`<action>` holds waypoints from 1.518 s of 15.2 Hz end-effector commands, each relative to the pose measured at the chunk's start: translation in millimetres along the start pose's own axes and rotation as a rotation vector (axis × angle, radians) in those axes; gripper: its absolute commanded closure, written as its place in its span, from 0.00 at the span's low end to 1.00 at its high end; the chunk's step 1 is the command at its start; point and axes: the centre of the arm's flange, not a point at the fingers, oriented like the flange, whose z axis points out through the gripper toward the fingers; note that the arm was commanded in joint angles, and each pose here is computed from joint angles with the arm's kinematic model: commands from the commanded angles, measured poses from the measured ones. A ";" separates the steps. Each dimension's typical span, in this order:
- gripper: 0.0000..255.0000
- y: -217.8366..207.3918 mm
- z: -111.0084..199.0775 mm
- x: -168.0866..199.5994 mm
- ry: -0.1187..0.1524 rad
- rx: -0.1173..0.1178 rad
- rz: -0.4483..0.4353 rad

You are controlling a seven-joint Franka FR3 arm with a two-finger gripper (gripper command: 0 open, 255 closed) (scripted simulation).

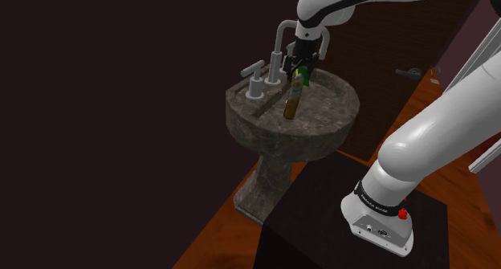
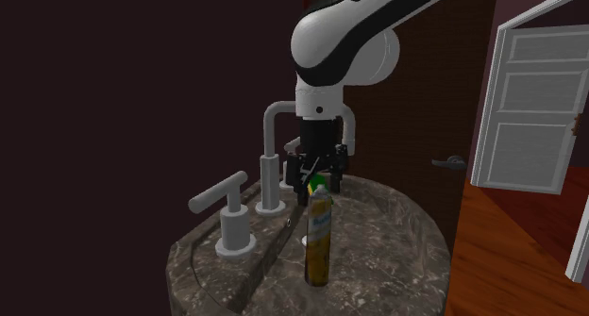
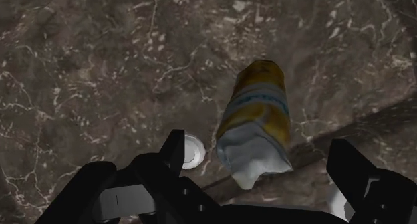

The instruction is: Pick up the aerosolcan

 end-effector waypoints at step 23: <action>1.00 -0.5 -49.7 -1.1 0.001 0.000 0.000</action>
